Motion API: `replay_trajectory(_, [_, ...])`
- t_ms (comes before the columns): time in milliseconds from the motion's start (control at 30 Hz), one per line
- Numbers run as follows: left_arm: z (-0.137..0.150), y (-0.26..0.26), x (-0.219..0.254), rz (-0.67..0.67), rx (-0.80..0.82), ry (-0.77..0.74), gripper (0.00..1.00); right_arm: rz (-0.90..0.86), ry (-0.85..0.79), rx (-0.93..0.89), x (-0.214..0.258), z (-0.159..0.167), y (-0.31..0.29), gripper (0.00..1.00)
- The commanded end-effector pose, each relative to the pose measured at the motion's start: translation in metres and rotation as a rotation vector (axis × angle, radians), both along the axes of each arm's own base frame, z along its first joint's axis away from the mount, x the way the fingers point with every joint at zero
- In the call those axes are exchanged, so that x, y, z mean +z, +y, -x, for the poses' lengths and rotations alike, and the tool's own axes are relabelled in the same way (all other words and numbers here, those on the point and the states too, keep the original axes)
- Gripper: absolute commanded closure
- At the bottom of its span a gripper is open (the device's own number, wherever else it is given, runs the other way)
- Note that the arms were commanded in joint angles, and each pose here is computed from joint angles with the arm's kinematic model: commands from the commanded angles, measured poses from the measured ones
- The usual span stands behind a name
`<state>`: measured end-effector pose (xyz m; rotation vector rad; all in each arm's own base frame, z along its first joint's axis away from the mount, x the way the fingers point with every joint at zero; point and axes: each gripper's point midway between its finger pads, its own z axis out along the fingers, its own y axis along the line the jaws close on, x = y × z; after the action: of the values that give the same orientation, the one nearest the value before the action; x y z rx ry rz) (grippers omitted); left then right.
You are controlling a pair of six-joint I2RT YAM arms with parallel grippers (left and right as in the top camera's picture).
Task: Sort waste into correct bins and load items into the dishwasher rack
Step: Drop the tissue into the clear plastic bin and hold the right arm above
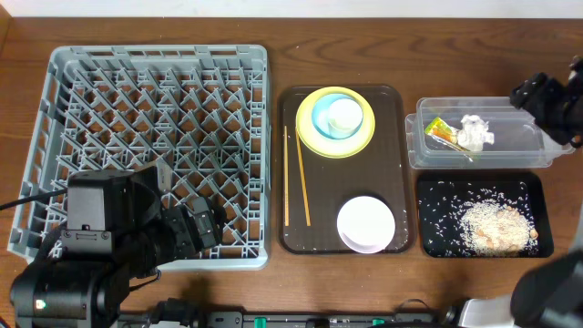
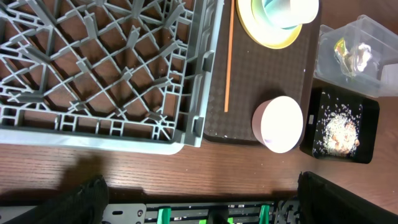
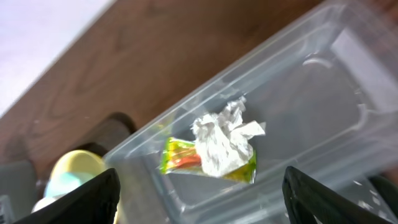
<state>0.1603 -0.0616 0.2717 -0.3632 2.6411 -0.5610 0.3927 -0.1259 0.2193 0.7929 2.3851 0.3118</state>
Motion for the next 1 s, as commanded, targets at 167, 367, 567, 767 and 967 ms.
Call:
replay_trajectory(167, [0.000,0.002,0.000,-0.009,0.008,-0.003,0.02,-0.011,0.069,0.091,0.010,0.030,0.036,0.31])
replay_trajectory(367, [0.000,0.002,0.000,-0.009,0.008,-0.003,0.02,0.115,0.068,0.345,0.006,0.017,0.091,0.28])
replay_trajectory(567, [0.000,0.002,0.000,-0.008,0.008,-0.003,0.02,0.255,0.104,0.412,0.002,0.014,0.121,0.03])
replay_trajectory(767, [-0.007,-0.004,0.006,0.022,-0.004,-0.039,0.02,0.273,0.110,0.450,0.001,0.016,0.136,0.01])
replay_trajectory(967, [-0.007,-0.004,0.006,0.022,-0.004,-0.038,0.02,0.273,0.110,0.450,0.001,0.016,0.136,0.01])
